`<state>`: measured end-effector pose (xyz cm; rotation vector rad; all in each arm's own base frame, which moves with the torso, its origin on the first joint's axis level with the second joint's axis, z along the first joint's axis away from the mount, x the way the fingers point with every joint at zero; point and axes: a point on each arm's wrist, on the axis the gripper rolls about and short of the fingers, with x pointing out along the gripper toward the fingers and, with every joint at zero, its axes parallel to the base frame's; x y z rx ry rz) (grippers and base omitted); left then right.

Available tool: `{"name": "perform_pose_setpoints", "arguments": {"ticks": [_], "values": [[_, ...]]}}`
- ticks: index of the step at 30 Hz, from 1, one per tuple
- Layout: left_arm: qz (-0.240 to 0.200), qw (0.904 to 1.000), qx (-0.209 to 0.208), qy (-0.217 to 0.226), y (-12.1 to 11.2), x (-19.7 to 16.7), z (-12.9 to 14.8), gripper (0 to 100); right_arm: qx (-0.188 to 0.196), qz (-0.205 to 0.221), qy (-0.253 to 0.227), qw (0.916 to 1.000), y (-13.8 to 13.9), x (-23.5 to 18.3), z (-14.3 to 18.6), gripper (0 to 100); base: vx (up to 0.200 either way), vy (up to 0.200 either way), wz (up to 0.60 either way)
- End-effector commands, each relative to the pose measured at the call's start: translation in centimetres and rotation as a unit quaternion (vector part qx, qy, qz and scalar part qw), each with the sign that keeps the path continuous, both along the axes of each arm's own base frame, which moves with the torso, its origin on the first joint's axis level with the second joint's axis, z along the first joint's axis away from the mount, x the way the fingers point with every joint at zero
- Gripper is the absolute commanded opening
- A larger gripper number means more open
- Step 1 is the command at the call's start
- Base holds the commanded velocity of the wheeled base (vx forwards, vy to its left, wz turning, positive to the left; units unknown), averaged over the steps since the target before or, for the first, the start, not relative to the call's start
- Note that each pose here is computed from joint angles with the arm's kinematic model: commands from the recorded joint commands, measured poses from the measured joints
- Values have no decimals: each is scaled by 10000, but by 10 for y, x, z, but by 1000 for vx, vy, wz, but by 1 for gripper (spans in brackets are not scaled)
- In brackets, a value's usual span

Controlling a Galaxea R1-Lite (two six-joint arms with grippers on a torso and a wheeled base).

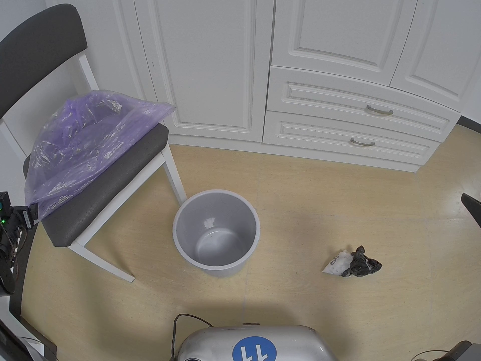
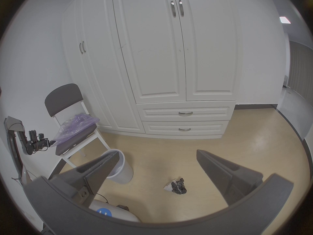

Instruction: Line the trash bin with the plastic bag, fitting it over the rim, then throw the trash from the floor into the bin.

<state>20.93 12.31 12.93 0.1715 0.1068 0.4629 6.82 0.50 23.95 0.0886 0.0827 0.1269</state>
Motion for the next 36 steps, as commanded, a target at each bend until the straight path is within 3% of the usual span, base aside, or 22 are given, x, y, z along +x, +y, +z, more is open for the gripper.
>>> {"name": "perform_pose_setpoints", "arguments": {"ticks": [1,26,27,36], "values": [[40,10000,-39,71,2,1,-12,100,25,6,-21,10000,0,-1,1,100,0,0,0],[192,9996,141,-172,-2,-9,-9,100,26,13,-21,10000,0,-1,1,100,0,0,0],[200,9995,145,-178,-4,-9,-9,0,26,13,-29,10000,0,-1,1,100,0,0,0],[283,9994,145,-151,-10,-17,-8,0,26,13,-21,10000,0,-1,1,100,0,0,0]]}}
